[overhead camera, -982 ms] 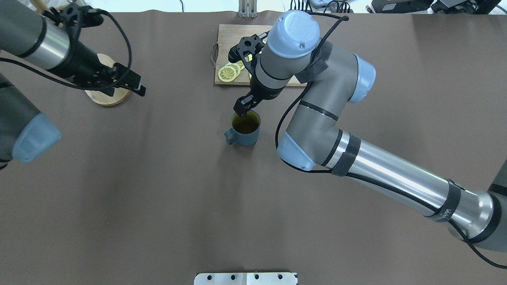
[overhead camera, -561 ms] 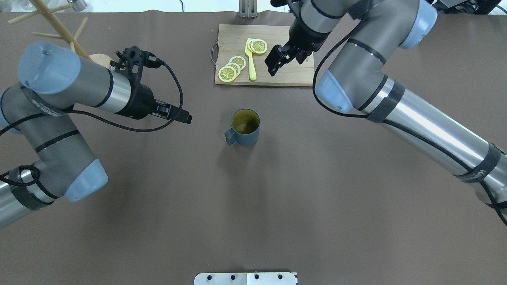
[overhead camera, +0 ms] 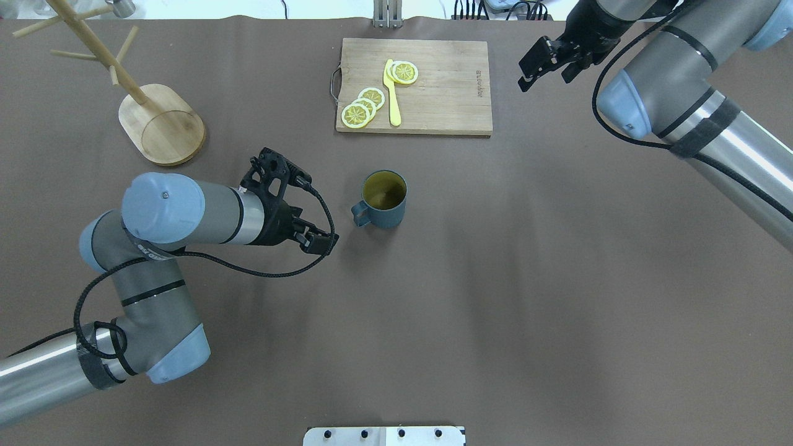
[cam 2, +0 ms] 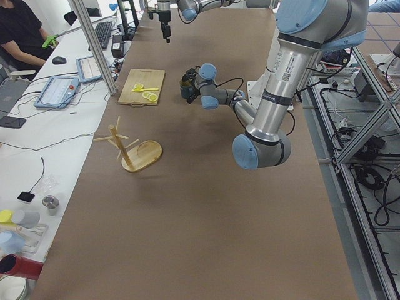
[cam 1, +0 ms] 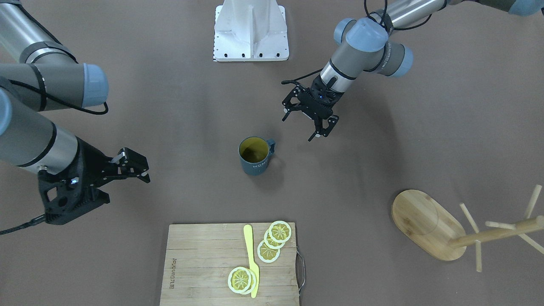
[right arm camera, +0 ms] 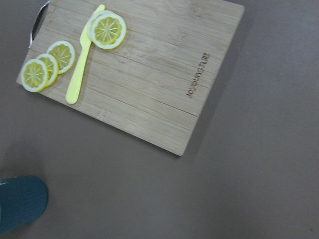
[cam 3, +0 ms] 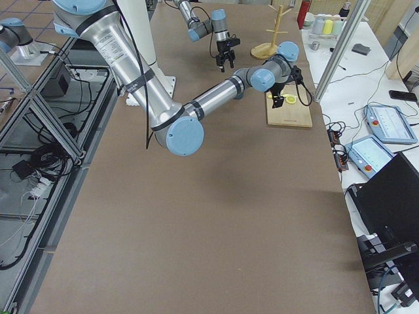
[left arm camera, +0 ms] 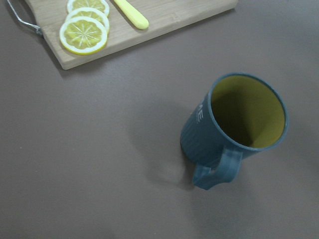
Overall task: Hang cup on storage rack
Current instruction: 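Grasp the mug rim with the left gripper while the right arm withdraws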
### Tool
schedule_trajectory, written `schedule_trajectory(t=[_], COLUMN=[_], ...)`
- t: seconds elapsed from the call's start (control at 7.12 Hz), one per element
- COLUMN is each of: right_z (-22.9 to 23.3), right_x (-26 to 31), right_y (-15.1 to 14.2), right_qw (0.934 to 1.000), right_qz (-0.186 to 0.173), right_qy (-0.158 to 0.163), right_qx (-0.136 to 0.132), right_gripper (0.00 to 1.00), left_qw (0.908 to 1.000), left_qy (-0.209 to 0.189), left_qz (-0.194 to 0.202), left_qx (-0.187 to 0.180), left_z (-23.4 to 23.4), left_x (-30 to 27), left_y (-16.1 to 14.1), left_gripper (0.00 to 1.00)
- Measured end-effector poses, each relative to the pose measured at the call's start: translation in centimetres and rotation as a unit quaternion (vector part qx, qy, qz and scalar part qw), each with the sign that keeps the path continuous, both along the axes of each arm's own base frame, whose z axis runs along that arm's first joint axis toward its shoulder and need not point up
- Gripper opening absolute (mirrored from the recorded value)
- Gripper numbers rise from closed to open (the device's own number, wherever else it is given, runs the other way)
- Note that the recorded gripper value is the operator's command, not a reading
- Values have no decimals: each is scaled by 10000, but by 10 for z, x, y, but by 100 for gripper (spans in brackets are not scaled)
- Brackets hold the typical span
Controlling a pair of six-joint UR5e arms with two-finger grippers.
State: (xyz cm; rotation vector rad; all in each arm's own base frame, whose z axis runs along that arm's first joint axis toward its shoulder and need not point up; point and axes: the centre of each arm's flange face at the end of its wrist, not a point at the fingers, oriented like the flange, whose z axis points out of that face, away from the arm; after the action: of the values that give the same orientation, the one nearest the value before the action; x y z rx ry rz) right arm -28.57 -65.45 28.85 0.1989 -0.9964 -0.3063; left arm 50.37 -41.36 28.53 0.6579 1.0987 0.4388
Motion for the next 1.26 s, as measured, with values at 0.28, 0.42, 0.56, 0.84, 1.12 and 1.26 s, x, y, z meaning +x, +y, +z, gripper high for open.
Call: schedule_trajectory(t=[0.28,0.42,0.56,0.84,1.12,1.26], right_z=[39,54,61,63,64,66], right_x=[38,51,59,60,55,51], right_y=[-4,-4,-5,-4,-3,-4], right_qw=[9997,9996,9996,9996,9996,9995], right_qz=[99,110,128,120,94,79], right_qy=[96,146,171,186,210,226], right_qx=[-189,-198,-198,-183,-187,-207], right_gripper=[100,100,100,100,100,100], left_qw=[9999,9998,9996,9990,9987,9987], left_qy=[90,122,142,223,256,253], left_qz=[-26,-61,-150,-291,-321,-328], left_qx=[119,137,172,267,287,285], left_z=[-9,-19,-25,-30,-31,-30], left_x=[30,42,50,53,53,53], left_y=[4,-1,-6,-13,-15,-16], left_gripper=[93,93,90,65,21,4])
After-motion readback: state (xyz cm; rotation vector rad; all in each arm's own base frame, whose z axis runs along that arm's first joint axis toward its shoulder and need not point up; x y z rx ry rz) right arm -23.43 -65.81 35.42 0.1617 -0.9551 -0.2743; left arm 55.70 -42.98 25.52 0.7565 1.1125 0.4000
